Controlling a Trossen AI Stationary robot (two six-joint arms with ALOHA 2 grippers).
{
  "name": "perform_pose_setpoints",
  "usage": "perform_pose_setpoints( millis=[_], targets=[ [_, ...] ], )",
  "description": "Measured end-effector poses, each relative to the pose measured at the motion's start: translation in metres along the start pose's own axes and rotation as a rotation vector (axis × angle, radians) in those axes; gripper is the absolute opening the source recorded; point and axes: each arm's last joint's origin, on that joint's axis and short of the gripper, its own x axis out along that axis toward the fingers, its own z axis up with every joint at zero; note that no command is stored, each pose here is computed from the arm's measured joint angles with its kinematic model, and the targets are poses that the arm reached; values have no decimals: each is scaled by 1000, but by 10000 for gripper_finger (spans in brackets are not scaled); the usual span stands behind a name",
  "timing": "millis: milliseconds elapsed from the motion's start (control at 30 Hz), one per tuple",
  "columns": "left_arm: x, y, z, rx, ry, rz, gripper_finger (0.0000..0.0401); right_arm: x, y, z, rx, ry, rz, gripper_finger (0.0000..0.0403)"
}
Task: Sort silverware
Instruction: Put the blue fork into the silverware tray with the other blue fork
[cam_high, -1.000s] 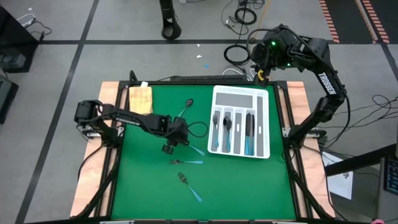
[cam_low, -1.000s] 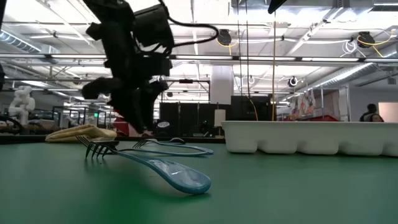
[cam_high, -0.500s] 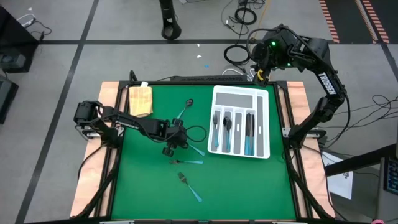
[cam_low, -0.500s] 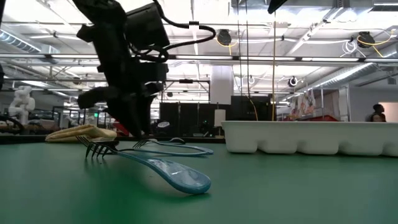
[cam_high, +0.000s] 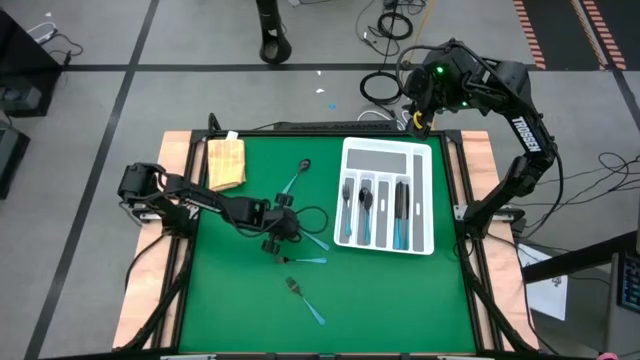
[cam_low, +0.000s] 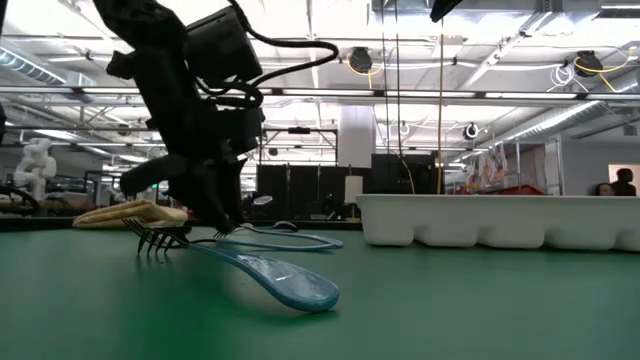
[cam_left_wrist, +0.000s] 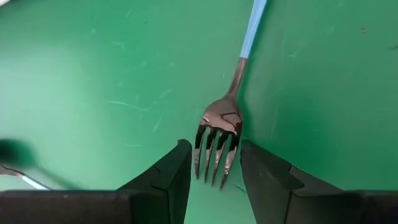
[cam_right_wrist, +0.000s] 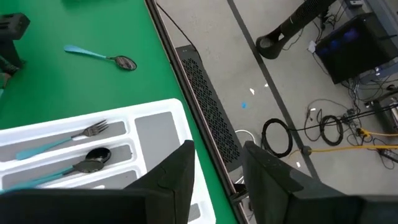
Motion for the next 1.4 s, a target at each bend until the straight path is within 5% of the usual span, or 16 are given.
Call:
perform_pose_setpoints(
  millis=[267,567,867,1167,1400],
  targets=[
    [13,-7,-11,-23,-59,37,131,0,2,0,19,-14,53,121],
    [28,-13,-14,-98,-34,60,10,0,2,0,43,-13,53,121],
    [-22,15,4,-142,-29,-44,4,0,2,0,41,-13,53,121],
    [-88,69,33,285,121,-154,2,0,2,0,7,-13,46,121],
    [-106,132,72,492,-7,-41,1,0,0,0,-75,-12,40,121]
  ],
)
